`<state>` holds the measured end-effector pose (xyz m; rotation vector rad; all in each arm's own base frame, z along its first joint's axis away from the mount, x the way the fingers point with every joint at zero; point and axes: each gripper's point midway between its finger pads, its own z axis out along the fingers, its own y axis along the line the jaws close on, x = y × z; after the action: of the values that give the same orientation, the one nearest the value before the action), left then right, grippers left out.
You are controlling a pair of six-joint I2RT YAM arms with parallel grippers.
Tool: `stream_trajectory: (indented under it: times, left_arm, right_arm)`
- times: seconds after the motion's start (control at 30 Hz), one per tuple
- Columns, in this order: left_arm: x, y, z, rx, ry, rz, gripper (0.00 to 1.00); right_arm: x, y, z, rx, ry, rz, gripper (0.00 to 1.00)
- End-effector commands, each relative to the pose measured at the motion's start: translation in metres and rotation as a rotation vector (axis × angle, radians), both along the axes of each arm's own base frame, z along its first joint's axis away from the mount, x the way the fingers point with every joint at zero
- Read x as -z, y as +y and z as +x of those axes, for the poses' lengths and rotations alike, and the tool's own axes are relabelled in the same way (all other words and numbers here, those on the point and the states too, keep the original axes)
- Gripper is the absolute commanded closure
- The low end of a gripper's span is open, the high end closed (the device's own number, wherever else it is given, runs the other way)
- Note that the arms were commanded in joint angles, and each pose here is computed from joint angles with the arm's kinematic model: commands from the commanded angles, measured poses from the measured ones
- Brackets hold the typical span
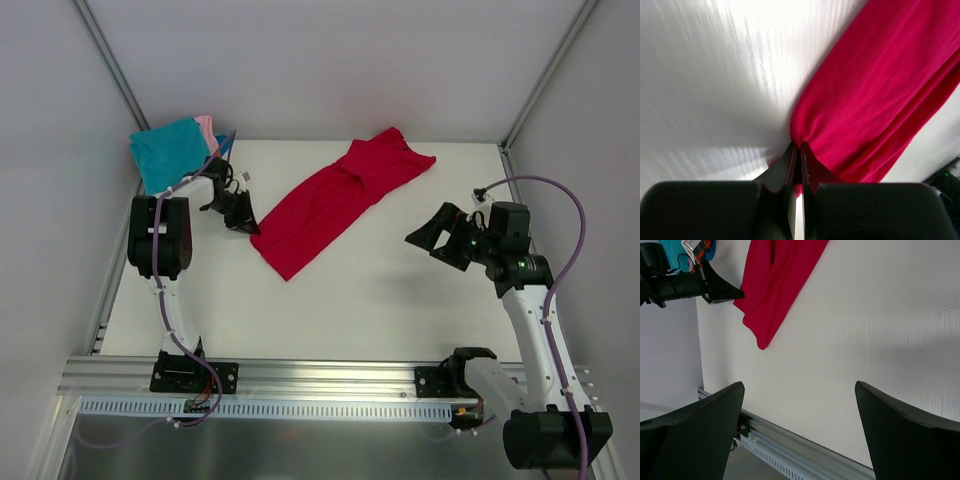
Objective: Fold and stack the t-shirts
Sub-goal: Rotate the tshirt 90 degrees
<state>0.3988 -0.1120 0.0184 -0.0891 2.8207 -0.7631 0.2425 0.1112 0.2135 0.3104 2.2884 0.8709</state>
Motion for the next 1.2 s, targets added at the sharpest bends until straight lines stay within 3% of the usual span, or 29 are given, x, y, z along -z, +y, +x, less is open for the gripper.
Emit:
stream_trajectory:
  times: [0.0, 0.4, 0.63, 1.0, 1.1, 1.13, 1.17]
  left_arm:
    - [-0.003, -0.008, -0.033, -0.015, 0.106, -0.042, 1.0]
    - [-0.004, -0.033, -0.137, -0.07, 0.215, -0.045, 1.0]
    - [-0.01, -0.083, -0.197, 0.005, 0.23, -0.084, 1.0]
    - [-0.01, -0.162, -0.258, 0.145, 0.241, -0.13, 1.0]
    - [-0.004, -0.174, -0.267, 0.186, 0.266, -0.09, 0.8]
    - [-0.004, -0.175, -0.27, 0.201, 0.259, -0.079, 0.58]
    - [-0.006, -0.174, -0.269, 0.205, 0.23, -0.061, 0.44]
  right_arm:
    - [-0.009, 0.003, -0.002, -0.01, -0.044, 0.014, 0.01]
    - [-0.013, 0.007, -0.006, -0.024, -0.065, 0.045, 0.01]
    - [-0.016, 0.01, -0.018, -0.032, -0.08, 0.065, 0.01]
    - [-0.007, 0.008, -0.043, -0.022, -0.075, 0.068, 0.01]
    - [-0.001, 0.009, -0.047, -0.029, -0.055, 0.068, 0.01]
    - [0.002, 0.009, -0.05, -0.031, -0.041, 0.066, 0.01]
    - [0.004, 0.009, -0.051, -0.037, -0.038, 0.058, 0.01]
